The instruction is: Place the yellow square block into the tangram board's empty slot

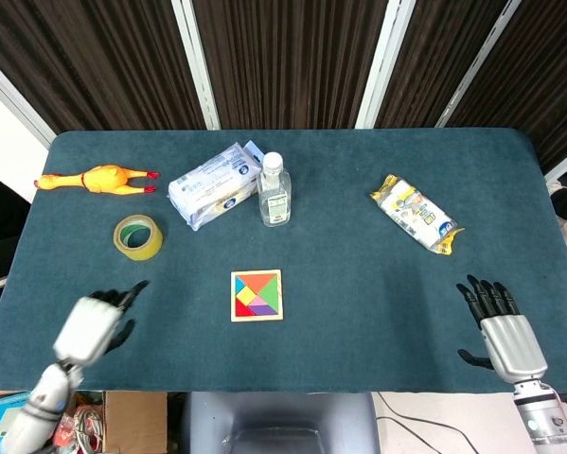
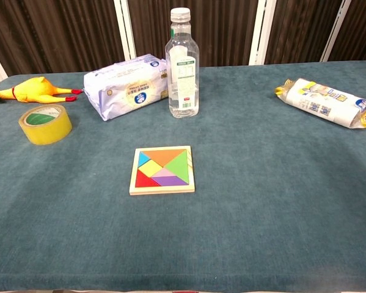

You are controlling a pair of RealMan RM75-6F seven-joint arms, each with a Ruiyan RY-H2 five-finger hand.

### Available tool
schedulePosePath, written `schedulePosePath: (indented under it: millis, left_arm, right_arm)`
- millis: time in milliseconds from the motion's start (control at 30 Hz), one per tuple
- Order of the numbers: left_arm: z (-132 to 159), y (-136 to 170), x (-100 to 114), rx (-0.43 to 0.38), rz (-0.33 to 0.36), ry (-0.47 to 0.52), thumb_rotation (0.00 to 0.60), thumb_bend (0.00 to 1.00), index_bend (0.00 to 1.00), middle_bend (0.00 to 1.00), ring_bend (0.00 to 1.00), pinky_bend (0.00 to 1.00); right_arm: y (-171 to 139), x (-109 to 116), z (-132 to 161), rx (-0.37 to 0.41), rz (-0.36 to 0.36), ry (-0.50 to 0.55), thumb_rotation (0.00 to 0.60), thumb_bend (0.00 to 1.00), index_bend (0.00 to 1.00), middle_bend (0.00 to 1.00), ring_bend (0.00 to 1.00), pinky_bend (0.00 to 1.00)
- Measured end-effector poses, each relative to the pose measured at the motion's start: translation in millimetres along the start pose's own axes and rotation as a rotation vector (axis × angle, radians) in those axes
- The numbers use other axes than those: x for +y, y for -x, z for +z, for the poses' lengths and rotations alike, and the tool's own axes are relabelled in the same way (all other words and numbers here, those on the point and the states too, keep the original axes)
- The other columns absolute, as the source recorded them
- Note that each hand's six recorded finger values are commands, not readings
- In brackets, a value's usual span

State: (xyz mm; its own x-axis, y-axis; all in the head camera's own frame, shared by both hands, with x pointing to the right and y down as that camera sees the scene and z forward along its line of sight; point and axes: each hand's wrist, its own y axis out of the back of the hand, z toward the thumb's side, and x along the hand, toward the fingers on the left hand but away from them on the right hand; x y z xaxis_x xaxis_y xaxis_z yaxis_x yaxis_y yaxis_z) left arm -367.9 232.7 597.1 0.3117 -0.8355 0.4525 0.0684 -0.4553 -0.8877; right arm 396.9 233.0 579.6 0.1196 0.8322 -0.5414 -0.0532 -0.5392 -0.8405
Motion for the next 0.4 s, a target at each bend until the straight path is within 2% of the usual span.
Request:
schedulePosePath:
  millis: [100,167,267,400]
  left_arm:
    - [-22,35,-5,0.078,-0.014,0.046,0.600,0.38,0.00,0.00,0.05,0.29]
    - [-31,48,-7,0.090,-0.038,0.060,0.600,0.38,0.00,0.00,0.05,0.29]
    - [-38,54,-5,0.100,-0.035,0.079,0.600,0.38,0.00,0.00,0.02,0.23]
    - [-42,58,0,0.116,0.005,0.032,0.600,0.38,0.00,0.00,0.00,0.20]
  right_arm:
    - [2,0,1,0.001,-0.002,-0.001,0.600,0.10,0.00,0.00,0.00,0.00]
    - [3,-1,2,0.000,0.003,0.000,0.600,0.10,0.00,0.00,0.00,0.00]
    - [4,-3,3,0.004,0.009,-0.003,0.600,0.10,0.00,0.00,0.00,0.00]
    - [3,-2,3,0.008,0.006,0.002,0.600,0.10,0.00,0.00,0.00,0.00]
